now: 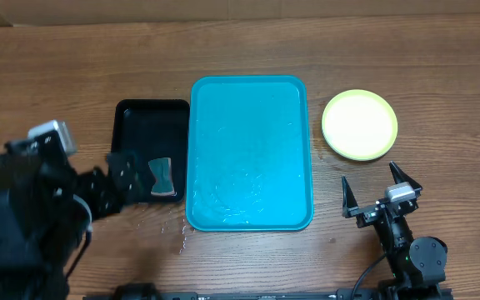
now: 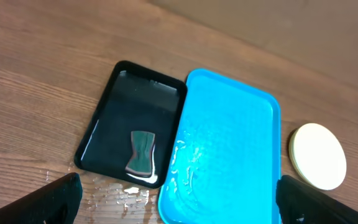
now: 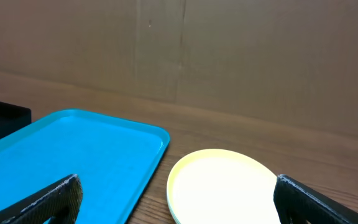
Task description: Clean dirty plates on tray and stack at the side
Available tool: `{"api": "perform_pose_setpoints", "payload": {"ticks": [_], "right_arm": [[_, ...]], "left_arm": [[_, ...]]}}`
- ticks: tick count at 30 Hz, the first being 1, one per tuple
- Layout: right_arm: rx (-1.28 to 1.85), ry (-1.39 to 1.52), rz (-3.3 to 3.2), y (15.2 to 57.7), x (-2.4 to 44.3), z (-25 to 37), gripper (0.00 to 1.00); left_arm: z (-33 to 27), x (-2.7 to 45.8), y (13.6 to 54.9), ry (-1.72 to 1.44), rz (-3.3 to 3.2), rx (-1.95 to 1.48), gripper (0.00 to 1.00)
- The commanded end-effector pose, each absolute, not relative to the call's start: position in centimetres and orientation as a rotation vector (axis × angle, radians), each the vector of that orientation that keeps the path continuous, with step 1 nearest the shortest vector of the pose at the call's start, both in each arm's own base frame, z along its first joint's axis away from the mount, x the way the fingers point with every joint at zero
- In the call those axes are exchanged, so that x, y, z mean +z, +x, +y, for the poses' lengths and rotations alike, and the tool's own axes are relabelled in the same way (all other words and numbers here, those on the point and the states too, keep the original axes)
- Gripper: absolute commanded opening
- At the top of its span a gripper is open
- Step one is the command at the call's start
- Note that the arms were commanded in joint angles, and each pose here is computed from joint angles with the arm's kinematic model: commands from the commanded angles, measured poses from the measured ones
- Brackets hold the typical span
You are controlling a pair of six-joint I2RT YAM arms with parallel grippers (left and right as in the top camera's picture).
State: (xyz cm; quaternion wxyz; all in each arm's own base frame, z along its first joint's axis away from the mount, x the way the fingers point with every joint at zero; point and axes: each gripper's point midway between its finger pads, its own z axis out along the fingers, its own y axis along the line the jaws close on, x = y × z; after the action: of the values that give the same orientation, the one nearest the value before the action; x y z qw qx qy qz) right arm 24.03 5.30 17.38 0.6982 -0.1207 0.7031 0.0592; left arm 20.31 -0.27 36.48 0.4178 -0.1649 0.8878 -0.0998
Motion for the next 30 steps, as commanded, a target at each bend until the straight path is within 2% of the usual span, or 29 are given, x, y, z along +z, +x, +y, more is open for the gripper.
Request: {"api": "perform_pose_setpoints", "payload": {"ticks": [1,18,25,30], "right_arm": [[0.125,-0.263,1.567,24.1,17.1,5.2,1.0],[0.125,-0.263,1.567,24.1,17.1,5.2,1.0],[0.125,-0.263,1.567,24.1,17.1,5.2,1.0],[0.125,-0.263,1.567,24.1,17.1,5.2,0.99]], "left_arm": [[-0.2,35.5,19.0,-0.425,2.208,-0.248,1.0],[-0.3,27.9,16.3,-0.408,2.112,-0.255,1.0],[-0.7,29.1,17.3,-0.341,1.88,-0.309,1.0],[-1.5,33.5,17.6,-0.231,1.593,-0.364,1.0]]}}
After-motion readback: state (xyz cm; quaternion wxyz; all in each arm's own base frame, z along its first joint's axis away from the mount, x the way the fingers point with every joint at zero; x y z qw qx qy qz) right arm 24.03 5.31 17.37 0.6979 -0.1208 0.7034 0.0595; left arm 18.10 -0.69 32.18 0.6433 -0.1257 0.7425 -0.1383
